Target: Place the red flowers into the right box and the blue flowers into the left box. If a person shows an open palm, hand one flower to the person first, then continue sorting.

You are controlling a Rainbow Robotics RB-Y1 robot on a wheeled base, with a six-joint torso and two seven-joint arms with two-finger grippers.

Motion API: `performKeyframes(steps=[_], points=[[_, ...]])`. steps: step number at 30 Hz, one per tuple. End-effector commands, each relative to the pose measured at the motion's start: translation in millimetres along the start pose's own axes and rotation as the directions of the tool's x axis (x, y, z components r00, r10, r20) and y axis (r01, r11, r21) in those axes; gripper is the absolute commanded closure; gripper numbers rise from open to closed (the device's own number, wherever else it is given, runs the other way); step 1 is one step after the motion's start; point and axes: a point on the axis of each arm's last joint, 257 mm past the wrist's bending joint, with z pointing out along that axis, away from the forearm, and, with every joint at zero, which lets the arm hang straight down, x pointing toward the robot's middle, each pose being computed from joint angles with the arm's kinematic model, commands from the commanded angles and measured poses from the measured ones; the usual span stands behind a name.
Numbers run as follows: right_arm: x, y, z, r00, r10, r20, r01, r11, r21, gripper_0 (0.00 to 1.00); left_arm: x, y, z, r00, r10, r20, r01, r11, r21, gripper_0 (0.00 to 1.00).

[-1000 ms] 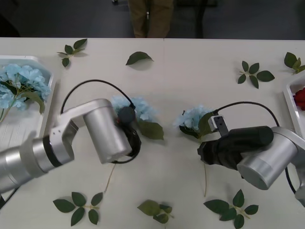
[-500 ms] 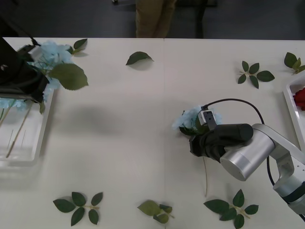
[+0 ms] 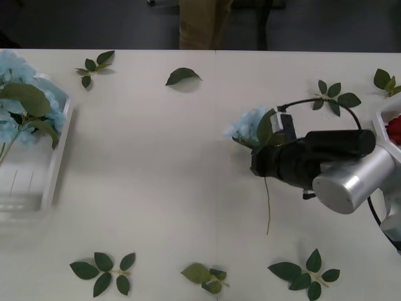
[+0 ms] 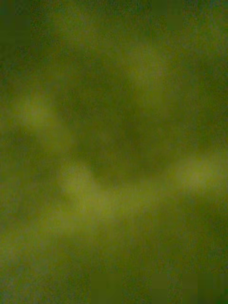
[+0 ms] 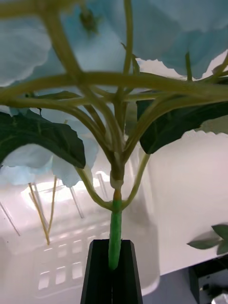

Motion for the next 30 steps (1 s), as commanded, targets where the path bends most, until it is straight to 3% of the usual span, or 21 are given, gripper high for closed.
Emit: performKeyframes(steps=[1, 8, 12, 20, 21, 22, 25, 27, 30], points=[[-86, 43, -38, 0.99, -0.036, 0.138, 0.052, 0.992, -0.118, 1.0, 25, 43, -2, 0.998, 0.046, 0.048, -0.043, 0.998, -0.053, 1.0], [-144, 94, -80, 0.983, 0.042, 0.181, 0.018, 0.949, -0.314, 1.0, 69, 86, 23, 0.996, -0.016, 0.091, 0.028, 0.992, -0.127, 1.0], [-159, 124, -105, 0.985, 0.093, 0.146, -0.011, 0.877, -0.481, 1.0, 101, 107, 49, 0.99, -0.054, 0.129, 0.075, 0.983, -0.17, 1.0], [-172, 141, -126, 0.979, 0.117, 0.164, -0.003, 0.821, -0.571, 1.0, 106, 110, 73, 0.983, -0.071, 0.17, 0.101, 0.98, -0.171, 0.97], [-173, 141, -125, 0.979, 0.122, 0.165, -0.006, 0.821, -0.571, 1.0, 105, 110, 73, 0.983, -0.066, 0.172, 0.096, 0.98, -0.174, 0.87], [-173, 140, -124, 0.978, 0.123, 0.166, -0.007, 0.822, -0.569, 1.0, 105, 111, 72, 0.983, -0.063, 0.171, 0.093, 0.98, -0.176, 0.66], [-173, 138, -121, 0.978, 0.13, 0.16, -0.017, 0.824, -0.566, 1.0, 105, 110, 72, 0.984, -0.053, 0.17, 0.083, 0.981, -0.177, 0.3], [-172, 130, -116, 0.979, 0.102, 0.176, 0.008, 0.847, -0.532, 1.0, 105, 110, 73, 0.985, -0.045, 0.169, 0.075, 0.982, -0.176, 0.13], [-184, 121, -118, 0.968, 0.054, 0.245, 0.071, 0.878, -0.474, 1.0, 106, 110, 72, 0.986, -0.035, 0.166, 0.065, 0.982, -0.178, 0.12]])
